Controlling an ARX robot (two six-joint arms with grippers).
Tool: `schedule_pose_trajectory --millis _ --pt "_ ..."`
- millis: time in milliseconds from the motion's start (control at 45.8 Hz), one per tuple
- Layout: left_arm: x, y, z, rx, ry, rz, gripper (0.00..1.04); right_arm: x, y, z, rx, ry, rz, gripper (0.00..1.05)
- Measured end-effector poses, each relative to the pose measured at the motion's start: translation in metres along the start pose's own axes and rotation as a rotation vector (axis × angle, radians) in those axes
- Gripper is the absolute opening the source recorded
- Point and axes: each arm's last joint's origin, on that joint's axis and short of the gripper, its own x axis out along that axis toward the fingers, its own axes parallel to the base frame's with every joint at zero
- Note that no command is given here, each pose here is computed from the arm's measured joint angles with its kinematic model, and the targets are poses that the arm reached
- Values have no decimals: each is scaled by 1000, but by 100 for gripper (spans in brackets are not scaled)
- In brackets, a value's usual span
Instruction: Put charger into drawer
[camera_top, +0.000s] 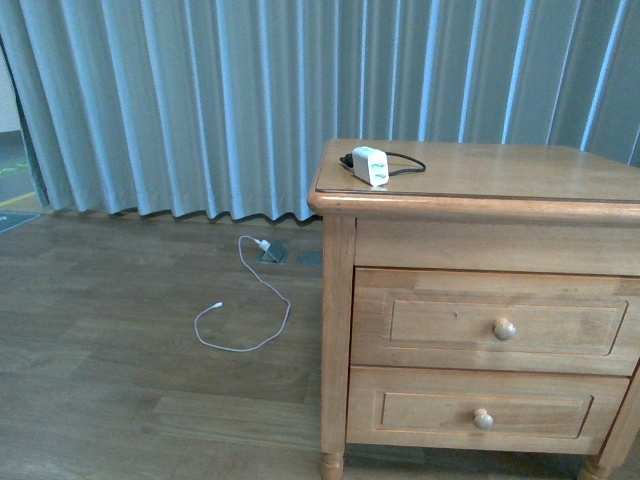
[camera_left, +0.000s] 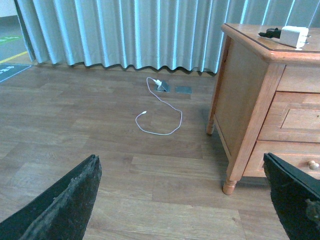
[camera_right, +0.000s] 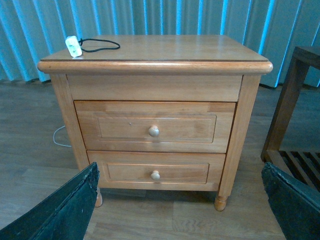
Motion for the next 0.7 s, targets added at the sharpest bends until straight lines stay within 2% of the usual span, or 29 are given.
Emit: schedule_pose_trajectory --millis 524,698 --pt "0 0 0 0 0 0 99 0 0 0 0 0 0 96" --pt "0 0 0 0 0 0 99 11 0 1 -145 80 100 96"
